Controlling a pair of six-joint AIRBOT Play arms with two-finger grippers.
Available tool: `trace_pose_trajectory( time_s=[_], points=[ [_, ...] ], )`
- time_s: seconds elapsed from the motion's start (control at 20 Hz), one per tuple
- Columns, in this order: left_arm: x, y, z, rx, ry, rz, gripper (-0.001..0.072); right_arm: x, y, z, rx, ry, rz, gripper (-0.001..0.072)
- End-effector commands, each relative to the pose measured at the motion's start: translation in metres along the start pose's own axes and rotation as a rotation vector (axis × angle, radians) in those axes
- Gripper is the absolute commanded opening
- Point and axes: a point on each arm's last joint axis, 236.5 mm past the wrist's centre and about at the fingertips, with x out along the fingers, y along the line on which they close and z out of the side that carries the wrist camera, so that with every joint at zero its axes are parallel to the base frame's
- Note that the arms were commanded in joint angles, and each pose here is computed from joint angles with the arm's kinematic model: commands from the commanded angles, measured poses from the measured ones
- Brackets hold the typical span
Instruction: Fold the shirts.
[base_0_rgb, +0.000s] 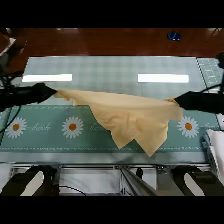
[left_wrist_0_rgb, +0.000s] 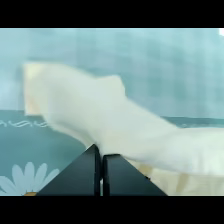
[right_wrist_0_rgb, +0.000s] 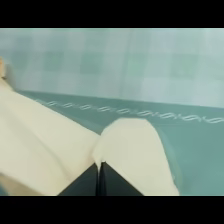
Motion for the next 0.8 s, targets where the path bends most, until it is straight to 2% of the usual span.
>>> trace_pose_trajectory(
  time_s=[0.0, 0.15, 0.2, 0.3, 0.35, 0.5, 0.6, 0.75],
  points=[
    [0.053, 0.029, 0.003, -0.120, 0.009, 0.023, 0.0031, 0.068, -0.034, 0.024, 0.069, 0.039, -0.042, 0.0015],
    [0.079, 0.029, 0.009, -0.154, 0.047, 0.010, 0.0032, 0.110, -0.035, 0.049, 0.116, 0.108, -0.001, 0.0016],
    [0.087, 0.027, 0.007, -0.144, 0.074, 0.004, 0.0111, 0.119, -0.034, 0.059, 0.133, 0.118, 0.012, 0.0068],
    [0.092, 0.017, -0.003, -0.088, 0.164, -0.023, 0.0700, 0.121, -0.035, 0.075, 0.157, 0.135, 0.024, 0.0604],
    [0.087, 0.017, -0.004, -0.058, 0.214, -0.019, 0.0702, 0.113, -0.041, 0.081, 0.162, 0.145, 0.023, 0.0627],
    [0.056, 0.030, -0.008, 0.000, 0.334, 0.020, 0.0701, 0.070, -0.091, 0.077, 0.178, 0.168, -0.066, 0.0618],
    [0.045, 0.035, -0.031, -0.037, 0.417, 0.009, 0.0701, 0.043, -0.141, 0.044, 0.222, 0.230, -0.196, 0.0618],
    [0.059, 0.025, -0.103, -0.136, 0.575, -0.049, 0.0701, 0.047, -0.158, -0.042, 0.445, 0.293, -0.187, 0.0618]
  ],
)
